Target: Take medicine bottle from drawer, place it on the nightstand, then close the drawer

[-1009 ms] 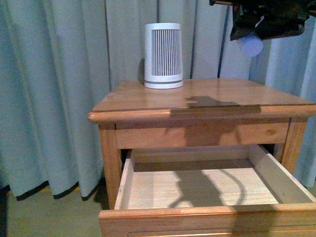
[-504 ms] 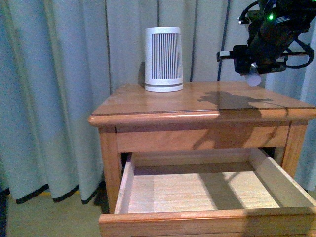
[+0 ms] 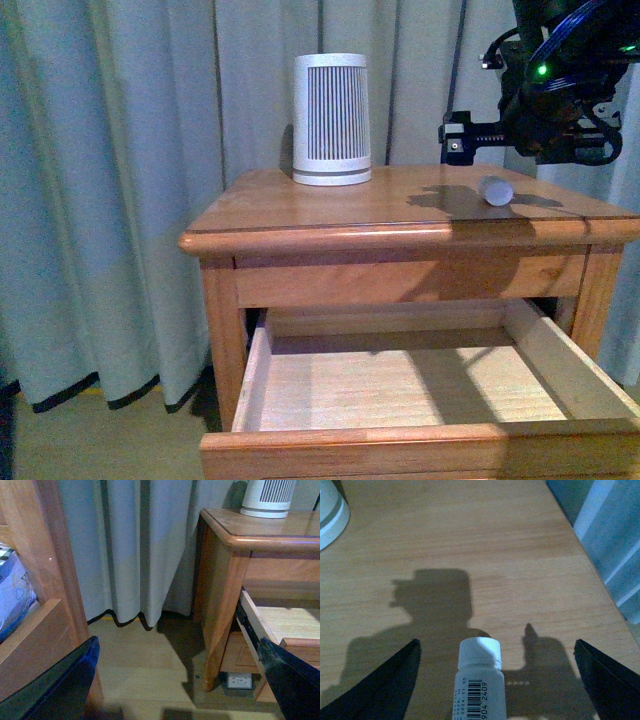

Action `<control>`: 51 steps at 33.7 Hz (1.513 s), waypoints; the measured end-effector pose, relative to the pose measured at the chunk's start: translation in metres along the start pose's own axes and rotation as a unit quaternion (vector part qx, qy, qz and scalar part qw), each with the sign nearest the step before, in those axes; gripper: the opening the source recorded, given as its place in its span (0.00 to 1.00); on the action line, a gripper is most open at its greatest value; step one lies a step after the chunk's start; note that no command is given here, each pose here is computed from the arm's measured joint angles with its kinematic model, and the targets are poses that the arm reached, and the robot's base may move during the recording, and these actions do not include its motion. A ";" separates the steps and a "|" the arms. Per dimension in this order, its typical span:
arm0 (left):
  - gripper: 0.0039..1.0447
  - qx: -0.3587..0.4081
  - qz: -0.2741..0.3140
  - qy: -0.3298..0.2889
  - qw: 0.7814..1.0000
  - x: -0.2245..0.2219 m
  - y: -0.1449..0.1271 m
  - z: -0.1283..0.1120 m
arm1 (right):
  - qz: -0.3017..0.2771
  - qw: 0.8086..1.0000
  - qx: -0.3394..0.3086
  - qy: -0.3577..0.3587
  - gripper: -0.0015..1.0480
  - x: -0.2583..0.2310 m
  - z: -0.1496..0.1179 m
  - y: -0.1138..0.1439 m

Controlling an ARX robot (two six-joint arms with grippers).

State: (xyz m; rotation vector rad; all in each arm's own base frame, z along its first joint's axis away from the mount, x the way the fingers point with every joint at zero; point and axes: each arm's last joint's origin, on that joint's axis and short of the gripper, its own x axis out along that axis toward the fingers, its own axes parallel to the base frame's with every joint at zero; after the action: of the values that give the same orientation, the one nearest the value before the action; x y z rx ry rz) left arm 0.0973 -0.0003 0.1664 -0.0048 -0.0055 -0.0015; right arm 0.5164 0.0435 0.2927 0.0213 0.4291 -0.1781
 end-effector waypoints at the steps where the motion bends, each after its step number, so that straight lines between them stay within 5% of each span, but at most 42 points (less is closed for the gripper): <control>1: 0.94 0.000 0.000 0.000 1.000 0.000 0.000 0.000 | 0.004 1.000 0.002 -0.008 0.95 -0.004 0.003 -0.001; 14: 0.94 0.000 0.000 0.000 1.000 0.000 0.000 0.000 | -0.009 0.986 0.056 -0.160 0.93 -0.149 0.026 -0.042; 18: 0.94 0.000 0.000 0.000 1.000 0.000 0.000 0.000 | -0.002 0.983 0.074 -0.169 0.93 -0.206 -0.021 -0.063; 20: 0.94 0.000 0.000 0.000 1.000 0.000 0.000 0.000 | 0.003 0.988 0.083 -0.127 0.93 -0.223 -0.068 -0.068; 26: 0.94 0.000 0.000 0.000 1.000 0.000 0.000 0.000 | 0.028 0.998 0.058 -0.003 0.93 -0.234 -0.190 -0.064; 31: 0.94 0.000 0.000 0.000 1.000 0.000 0.000 0.000 | 0.047 0.996 0.036 0.067 0.93 -0.228 -0.252 -0.056; 40: 0.94 0.000 0.000 0.000 1.000 0.000 0.000 0.000 | 0.041 0.995 0.027 0.084 0.93 -0.194 -0.281 -0.048; 51: 0.94 0.000 0.000 0.000 1.000 0.000 0.000 0.000 | 0.044 0.997 -0.003 0.066 0.93 -0.137 -0.286 -0.031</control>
State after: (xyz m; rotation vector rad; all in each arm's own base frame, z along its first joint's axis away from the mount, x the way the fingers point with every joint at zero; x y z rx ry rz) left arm 0.0973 -0.0003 0.1664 -0.0048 -0.0055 -0.0015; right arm 0.2707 0.0525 0.0906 0.0467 0.5603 -0.0886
